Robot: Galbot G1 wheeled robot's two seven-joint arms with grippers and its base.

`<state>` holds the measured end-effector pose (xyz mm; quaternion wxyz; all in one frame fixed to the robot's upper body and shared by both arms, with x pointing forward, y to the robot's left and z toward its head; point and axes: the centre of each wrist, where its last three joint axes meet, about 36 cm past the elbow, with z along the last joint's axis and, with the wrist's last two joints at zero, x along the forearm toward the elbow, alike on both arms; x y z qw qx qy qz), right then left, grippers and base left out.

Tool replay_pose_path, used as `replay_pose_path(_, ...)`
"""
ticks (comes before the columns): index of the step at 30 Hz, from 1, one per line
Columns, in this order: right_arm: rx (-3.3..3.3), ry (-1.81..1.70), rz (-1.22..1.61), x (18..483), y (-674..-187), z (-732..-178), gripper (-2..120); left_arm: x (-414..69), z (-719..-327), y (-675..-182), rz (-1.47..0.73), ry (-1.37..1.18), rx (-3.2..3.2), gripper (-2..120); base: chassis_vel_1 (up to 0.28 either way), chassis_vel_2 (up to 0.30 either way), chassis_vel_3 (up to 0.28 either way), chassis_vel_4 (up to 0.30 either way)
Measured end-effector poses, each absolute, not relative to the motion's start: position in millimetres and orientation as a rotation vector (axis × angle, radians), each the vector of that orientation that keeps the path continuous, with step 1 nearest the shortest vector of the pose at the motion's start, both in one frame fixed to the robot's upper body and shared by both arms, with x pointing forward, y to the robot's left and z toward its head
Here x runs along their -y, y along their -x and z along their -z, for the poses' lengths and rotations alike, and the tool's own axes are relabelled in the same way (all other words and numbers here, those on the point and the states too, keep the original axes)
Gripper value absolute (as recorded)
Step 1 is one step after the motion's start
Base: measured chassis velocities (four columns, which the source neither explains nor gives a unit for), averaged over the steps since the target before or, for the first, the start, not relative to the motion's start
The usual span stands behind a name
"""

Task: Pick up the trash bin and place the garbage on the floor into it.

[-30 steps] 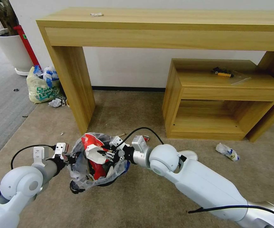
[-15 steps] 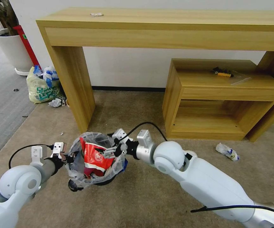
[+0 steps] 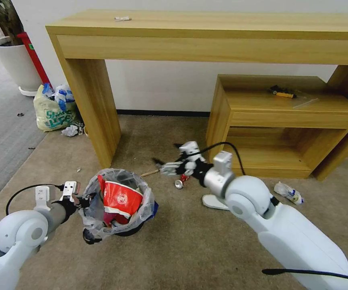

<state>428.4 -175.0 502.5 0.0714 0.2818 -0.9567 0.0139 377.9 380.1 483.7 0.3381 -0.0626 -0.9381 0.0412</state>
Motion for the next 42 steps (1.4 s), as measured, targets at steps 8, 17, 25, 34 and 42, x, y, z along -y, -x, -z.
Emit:
replay_pose_path(8, 2.987, -0.569, 0.000, 187, -424, -463, 100, -382, -483, -377, -0.106, 0.159, 2.441, 0, 0.000, 0.000, 0.000, 0.000)
replay_pose_path(17, 3.009, -0.454, 0.112, 176, -423, -452, 100, -378, -481, -375, -0.115, 0.185, 2.436, 0, 0.000, 0.000, 0.000, 0.000)
replay_pose_path(25, 3.003, -0.419, 0.100, 177, -426, -453, 100, -377, -480, -371, -0.115, 0.205, 2.434, 0, 0.030, 0.021, -0.029, -0.021)
replay_pose_path(34, 2.989, -0.407, 0.118, 176, -426, -452, 100, -376, -479, -372, -0.115, 0.214, 2.436, 0, 0.084, 0.096, -0.099, -0.098)
replay_pose_path(42, 2.976, -0.398, 0.111, 177, -429, -450, 100, -375, -479, -371, -0.116, 0.225, 2.435, 0, 0.067, 0.085, -0.067, -0.069)
